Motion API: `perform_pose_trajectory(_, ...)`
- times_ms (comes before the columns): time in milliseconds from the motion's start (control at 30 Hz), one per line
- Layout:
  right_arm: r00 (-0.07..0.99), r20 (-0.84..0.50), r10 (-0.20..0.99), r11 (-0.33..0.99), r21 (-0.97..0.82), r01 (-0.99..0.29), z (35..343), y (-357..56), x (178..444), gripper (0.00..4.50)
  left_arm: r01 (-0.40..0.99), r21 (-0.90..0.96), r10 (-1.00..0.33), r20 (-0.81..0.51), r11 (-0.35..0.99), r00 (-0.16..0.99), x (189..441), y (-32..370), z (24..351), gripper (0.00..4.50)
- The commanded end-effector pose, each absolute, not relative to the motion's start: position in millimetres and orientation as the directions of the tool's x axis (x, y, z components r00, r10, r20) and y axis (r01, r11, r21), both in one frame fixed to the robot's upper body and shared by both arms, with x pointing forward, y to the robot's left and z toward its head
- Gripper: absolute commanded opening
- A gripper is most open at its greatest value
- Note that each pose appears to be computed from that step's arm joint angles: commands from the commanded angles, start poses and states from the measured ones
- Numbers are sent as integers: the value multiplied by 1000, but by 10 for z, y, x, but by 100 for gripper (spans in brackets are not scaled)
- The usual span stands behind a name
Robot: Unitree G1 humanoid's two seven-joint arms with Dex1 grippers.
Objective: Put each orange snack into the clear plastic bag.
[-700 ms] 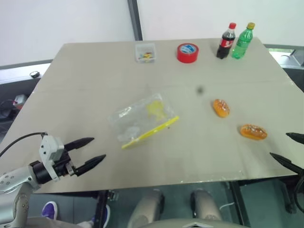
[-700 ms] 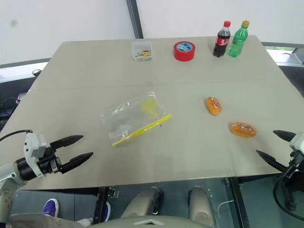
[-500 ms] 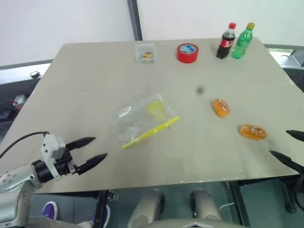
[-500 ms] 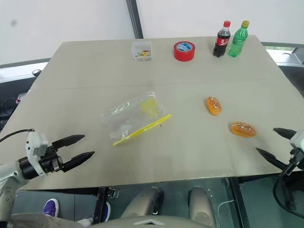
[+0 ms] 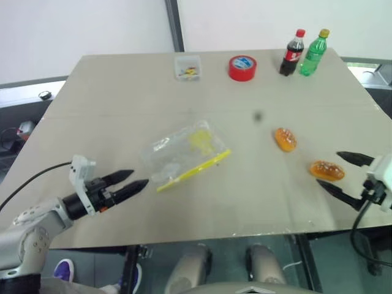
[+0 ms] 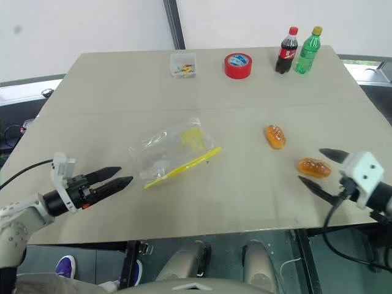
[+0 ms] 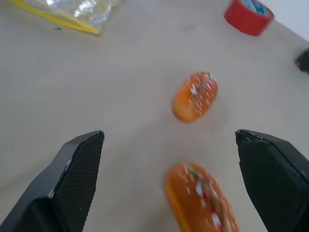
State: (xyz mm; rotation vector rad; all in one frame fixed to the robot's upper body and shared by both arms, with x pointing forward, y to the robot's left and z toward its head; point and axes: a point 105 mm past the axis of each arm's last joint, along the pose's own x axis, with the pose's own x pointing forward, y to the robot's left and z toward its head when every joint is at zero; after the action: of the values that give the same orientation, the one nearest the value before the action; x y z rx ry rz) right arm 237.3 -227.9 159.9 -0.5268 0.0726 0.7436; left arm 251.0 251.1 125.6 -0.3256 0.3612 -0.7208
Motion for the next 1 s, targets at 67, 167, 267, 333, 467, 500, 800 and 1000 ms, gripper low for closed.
perform_pose_trajectory(67,676,-225,702,544,-444,-712,1689,-1966,2345,448,469,-539,-660,-236,699,713,2545,2573,1308,447)
perform_pose_trajectory(167,631,-214,746,504,-438,-744,1689,-1787,2336,448,384,-633,-656,-270,672,705,2548,2594,1218,447)
perform_pose_trajectory(267,590,-187,786,474,-431,-768,1689,-1582,2318,448,306,-751,-696,-272,585,664,2517,2518,1102,447)
perform_pose_trajectory(333,577,-187,795,461,-433,-775,1677,-1520,2305,448,281,-790,-704,-248,544,665,2556,2478,1091,447)
perform_pose_trajectory(467,567,-181,804,457,-422,-783,1666,-1448,2271,448,212,-846,-714,-250,490,654,2641,2433,1015,447)
perform_pose_trajectory(500,567,-178,804,459,-420,-783,1666,-1441,2269,448,196,-851,-713,-258,487,652,2671,2421,976,447)
perform_pose_trajectory(800,581,-197,790,455,-447,-770,1625,-1427,2247,448,72,-904,-731,-291,421,617,2975,2192,755,447)
perform_pose_trajectory(1000,600,-189,777,476,-446,-758,1612,-1433,2200,448,28,-918,-737,-299,396,606,2799,2366,907,447)
